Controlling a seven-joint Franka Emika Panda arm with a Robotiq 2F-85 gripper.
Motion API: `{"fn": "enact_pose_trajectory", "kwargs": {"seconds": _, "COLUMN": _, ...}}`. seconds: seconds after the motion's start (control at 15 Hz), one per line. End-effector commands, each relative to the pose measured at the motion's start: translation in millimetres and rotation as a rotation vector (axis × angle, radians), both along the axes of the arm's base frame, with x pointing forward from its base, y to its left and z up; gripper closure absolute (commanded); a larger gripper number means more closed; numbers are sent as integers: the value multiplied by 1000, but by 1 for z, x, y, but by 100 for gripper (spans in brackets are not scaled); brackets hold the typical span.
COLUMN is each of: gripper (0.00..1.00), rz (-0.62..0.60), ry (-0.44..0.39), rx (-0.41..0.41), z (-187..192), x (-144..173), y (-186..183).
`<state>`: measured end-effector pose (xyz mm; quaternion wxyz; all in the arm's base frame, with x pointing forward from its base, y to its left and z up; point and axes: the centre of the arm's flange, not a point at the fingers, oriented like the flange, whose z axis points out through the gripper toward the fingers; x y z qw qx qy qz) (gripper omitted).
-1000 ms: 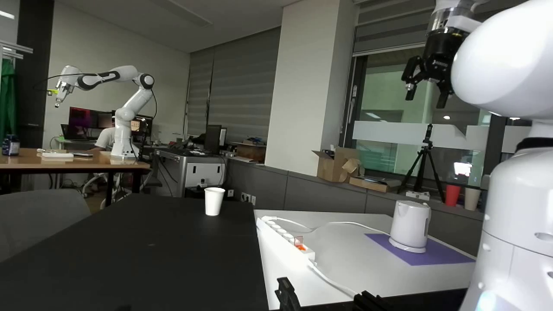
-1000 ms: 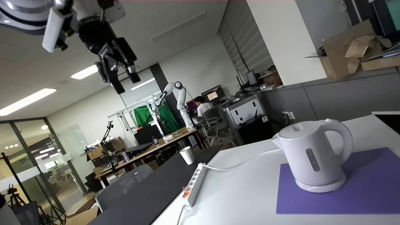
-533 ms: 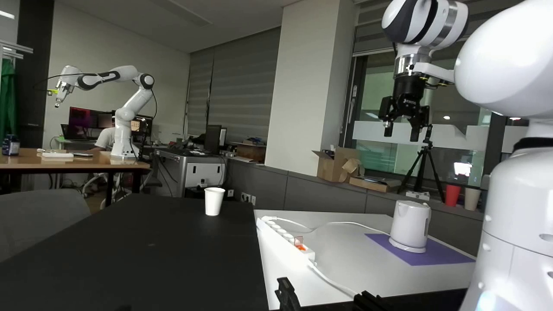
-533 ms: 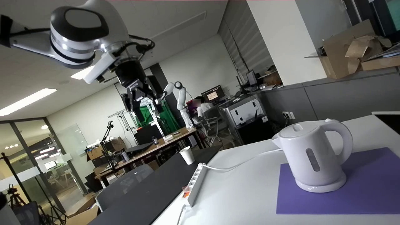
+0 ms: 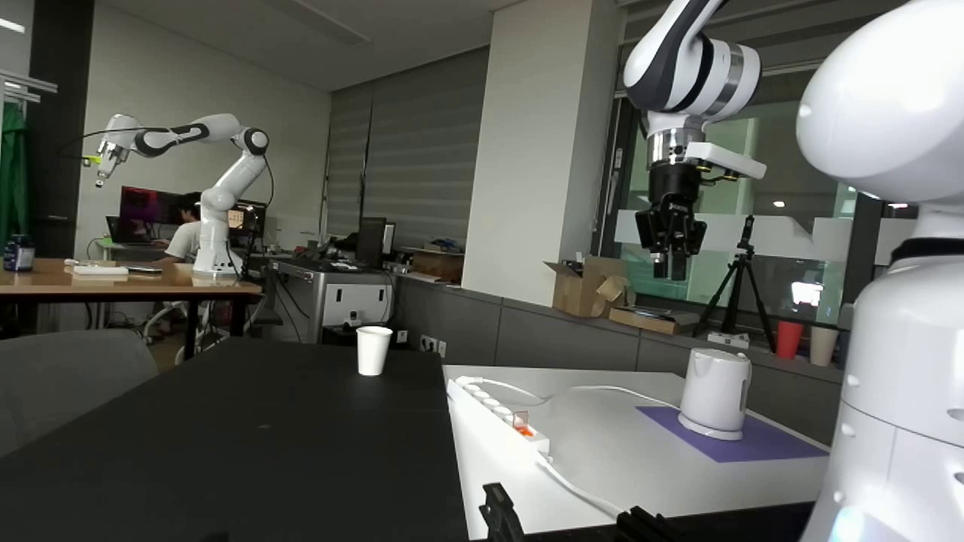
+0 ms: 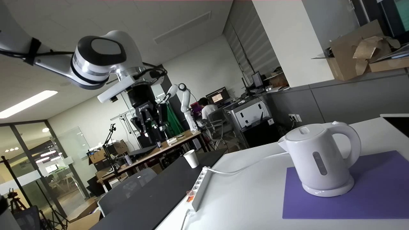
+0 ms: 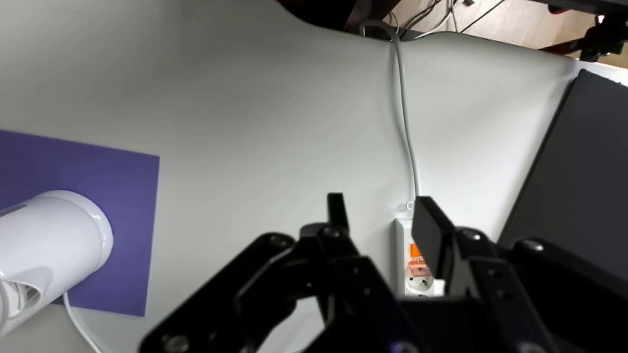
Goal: Press the switch on the adapter
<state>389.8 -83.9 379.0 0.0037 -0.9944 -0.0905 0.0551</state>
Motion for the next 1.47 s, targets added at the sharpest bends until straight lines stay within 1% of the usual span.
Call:
{"fn": "enact_pose_trajectory", "kwargs": {"seconds": 0.0, "gripper": 89, "rz": 27, "ry": -61, "rx": -23, "z": -15, "x": 15, "y": 16}}
{"fn": "enact_pose_trajectory", "kwargs": {"seconds": 0.13, "gripper": 100, "rz": 39, "ry": -88, "rx": -24, "z": -24, "x": 24, "y": 26}}
{"fn": "enact_pose_trajectory", "kwargs": {"seconds": 0.27, "gripper": 100, "rz": 9, "ry": -100, "rx": -30, "z": -33, "x": 32, "y": 36}}
{"fn": "enact_pose_trajectory", "kwargs": {"seconds": 0.33, "gripper": 100, "rz": -14, "ry": -91, "rx": -42, "z": -39, "x": 37, "y": 40}}
{"fn": "enact_pose_trajectory", "kwargs": {"seconds": 0.4, "gripper": 99, "rz": 35, "ry": -92, "rx": -27, "z": -29, "x": 27, "y": 31}}
{"fn": "enact_pose_trajectory", "kwargs": {"seconds": 0.6, "gripper": 99, "rz": 19, "ry": -81, "rx": -33, "z": -42, "x": 31, "y": 39}}
{"fn": "enact_pose_trajectory", "kwargs": {"seconds": 1.4, "gripper": 99, "rz": 13, "ry": -82, "rx": -34, "z": -41, "x": 32, "y": 38}}
